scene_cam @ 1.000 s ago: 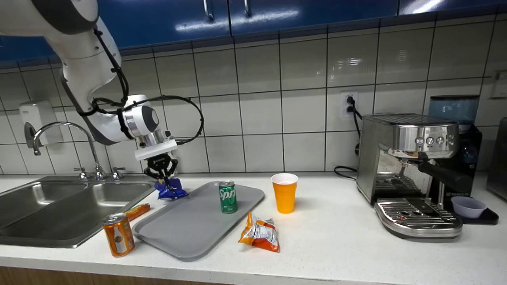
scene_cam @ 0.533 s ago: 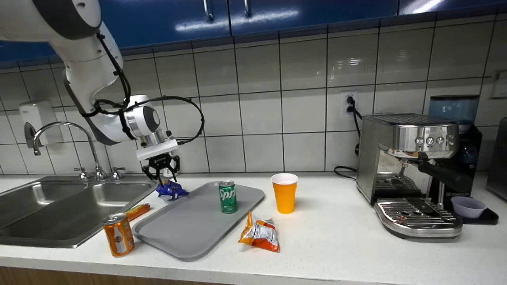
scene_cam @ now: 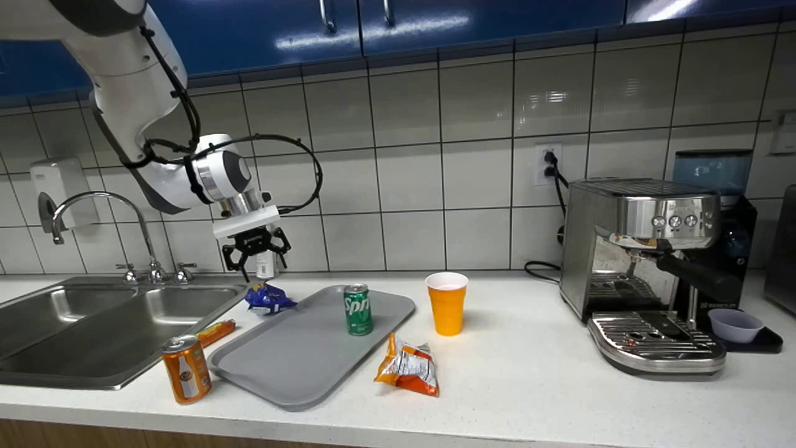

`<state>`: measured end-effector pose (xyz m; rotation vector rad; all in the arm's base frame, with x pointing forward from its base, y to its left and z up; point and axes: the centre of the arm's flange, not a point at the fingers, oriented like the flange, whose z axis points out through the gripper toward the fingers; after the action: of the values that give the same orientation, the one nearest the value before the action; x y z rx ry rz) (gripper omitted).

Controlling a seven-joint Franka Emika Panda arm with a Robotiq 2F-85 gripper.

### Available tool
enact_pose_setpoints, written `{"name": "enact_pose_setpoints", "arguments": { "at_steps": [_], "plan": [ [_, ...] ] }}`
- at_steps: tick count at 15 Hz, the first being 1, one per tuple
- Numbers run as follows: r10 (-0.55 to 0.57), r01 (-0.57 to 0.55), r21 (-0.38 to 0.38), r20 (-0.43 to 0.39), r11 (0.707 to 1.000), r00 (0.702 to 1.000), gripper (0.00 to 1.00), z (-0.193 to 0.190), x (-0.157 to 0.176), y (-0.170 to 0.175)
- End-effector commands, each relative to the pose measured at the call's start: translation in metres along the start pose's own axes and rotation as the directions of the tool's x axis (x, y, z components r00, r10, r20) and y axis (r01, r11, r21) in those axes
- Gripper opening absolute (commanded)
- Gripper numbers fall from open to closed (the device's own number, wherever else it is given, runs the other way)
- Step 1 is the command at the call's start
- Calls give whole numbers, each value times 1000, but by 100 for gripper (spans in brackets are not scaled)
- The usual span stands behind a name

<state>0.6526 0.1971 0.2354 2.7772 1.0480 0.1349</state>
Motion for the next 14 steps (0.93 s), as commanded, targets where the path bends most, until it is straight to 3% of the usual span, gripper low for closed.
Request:
{"name": "enact_pose_setpoints", "arguments": {
  "at_steps": [1,9,14],
  "plan": [
    [50,-49,-11,32,999,998,100,-31,-33,-1],
    [190,-188,-37,63,981,980,100,-56,-91,24],
    [314,-311,-56,72,949,947,100,-70,-132,47]
  ]
}}
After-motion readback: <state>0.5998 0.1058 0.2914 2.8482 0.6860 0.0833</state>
